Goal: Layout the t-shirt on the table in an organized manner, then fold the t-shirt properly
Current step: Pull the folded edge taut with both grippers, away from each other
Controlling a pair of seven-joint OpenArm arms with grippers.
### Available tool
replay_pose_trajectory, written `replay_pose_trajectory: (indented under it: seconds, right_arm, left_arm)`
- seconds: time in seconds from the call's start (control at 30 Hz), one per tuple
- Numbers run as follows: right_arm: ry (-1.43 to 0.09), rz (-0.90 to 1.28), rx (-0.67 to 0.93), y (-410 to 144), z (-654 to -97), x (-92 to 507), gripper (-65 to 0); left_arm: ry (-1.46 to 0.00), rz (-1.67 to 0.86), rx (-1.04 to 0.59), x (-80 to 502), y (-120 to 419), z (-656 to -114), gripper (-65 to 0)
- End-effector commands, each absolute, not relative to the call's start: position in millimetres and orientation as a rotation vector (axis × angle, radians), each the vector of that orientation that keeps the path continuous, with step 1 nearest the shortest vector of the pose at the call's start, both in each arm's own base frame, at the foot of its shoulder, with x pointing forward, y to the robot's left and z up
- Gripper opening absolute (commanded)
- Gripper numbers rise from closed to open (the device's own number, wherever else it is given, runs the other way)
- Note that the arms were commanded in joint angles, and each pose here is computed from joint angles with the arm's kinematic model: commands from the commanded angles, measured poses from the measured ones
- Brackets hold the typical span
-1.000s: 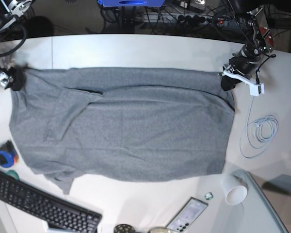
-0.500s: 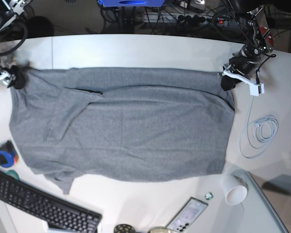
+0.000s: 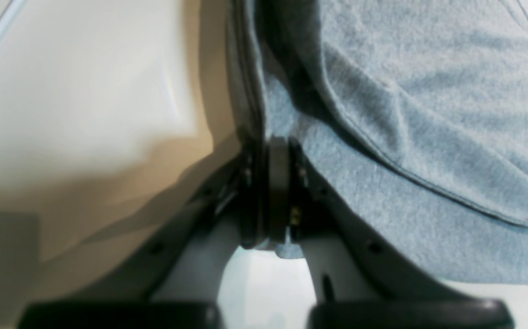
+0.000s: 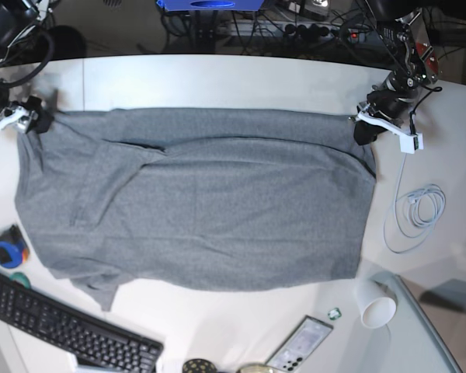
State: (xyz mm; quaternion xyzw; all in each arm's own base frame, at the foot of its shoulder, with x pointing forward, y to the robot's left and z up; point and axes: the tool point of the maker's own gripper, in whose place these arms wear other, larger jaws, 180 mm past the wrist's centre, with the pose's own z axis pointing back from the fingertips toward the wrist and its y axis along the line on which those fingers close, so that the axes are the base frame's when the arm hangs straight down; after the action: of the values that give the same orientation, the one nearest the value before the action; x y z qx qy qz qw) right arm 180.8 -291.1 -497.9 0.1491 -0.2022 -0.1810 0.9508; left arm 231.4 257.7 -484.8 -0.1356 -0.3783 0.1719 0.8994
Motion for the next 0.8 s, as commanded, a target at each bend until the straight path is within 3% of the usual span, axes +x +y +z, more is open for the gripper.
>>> replay_pose_trajectory:
  seconds: [0.0, 0.47, 0.53, 0.7, 0.77]
  right_arm:
    - [-0.292, -0.373, 0.277, -287, -512, 156, -14.9]
    - [-0.388, -0.388, 0.261, -294, -507, 173, -15.5]
    - [-0.391, -0.389, 0.264, -294, -507, 174, -21.9]
    - [-0.404, -0.395, 0.264, -295, -504, 179, -47.9]
    - [-0.420, -0.428, 0.259, -301, -502, 178, -55.1]
  left_arm:
    - [-0.800, 0.348, -0.263, 233, 265, -479, -65.0]
    - [-0.798, 0.347, -0.261, 233, 266, -479, -65.0]
    - [-0.798, 0.347, -0.261, 233, 266, -479, -65.0]
    - [-0.798, 0.347, -0.261, 233, 266, -479, -65.0]
    - [-0.798, 0.347, -0.261, 233, 266, -479, -65.0]
